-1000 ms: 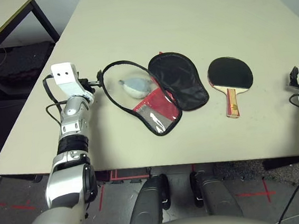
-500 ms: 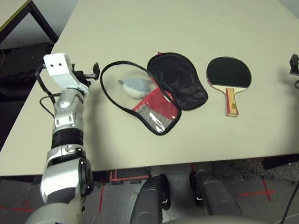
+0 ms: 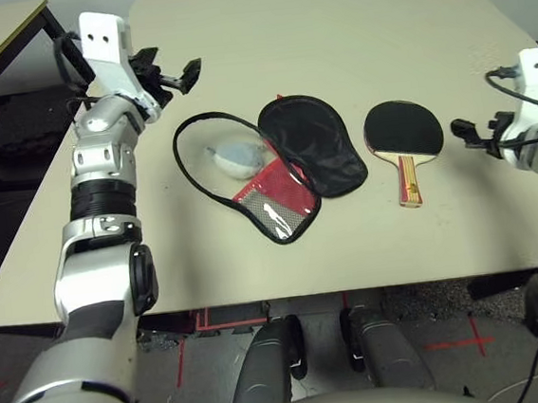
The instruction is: Store the ping-pong paddle in its case and zip it.
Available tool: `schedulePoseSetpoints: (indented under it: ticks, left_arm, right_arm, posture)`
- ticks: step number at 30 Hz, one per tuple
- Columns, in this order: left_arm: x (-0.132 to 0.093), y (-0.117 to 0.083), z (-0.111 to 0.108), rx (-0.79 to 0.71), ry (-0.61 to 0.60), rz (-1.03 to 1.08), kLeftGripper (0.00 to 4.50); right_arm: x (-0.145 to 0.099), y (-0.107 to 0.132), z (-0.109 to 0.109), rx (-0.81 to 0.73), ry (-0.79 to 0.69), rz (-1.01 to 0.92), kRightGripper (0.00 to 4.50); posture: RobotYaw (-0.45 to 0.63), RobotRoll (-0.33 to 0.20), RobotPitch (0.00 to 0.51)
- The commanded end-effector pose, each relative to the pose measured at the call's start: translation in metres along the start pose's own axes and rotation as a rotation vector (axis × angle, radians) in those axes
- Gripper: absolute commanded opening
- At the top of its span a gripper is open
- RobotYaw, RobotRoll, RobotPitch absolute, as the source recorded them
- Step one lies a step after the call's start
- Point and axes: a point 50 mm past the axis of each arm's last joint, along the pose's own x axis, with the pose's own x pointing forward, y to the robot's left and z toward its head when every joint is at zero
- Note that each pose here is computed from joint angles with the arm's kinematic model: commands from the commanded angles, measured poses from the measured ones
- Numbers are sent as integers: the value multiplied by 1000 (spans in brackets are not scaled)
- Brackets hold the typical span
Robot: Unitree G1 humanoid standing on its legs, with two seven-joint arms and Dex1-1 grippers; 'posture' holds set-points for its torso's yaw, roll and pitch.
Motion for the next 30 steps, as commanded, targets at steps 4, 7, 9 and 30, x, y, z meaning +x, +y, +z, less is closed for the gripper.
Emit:
schedulePoseSetpoints:
  ticks: [4,7,9,30]
  left_arm:
    - [11,-38,-12,5,15,-138,4500]
    - [15,-56,-16,-4,22,-213,4500]
    - [16,-67,-19,-8,28,-256,4500]
    - [20,-104,-20,-28,27,-362,4500]
  right_arm:
    - [-1,26,-18,-84,60,80,4468]
    - [0,29,-24,-111,80,89,4468]
    - [1,31,-29,-124,100,100,4468]
    - [52,37,-55,-162,276,49,4468]
  posture:
    - [-205,0,137]
    - [-210,0,141]
    - [-213,0,144]
    - [-202,0,156]
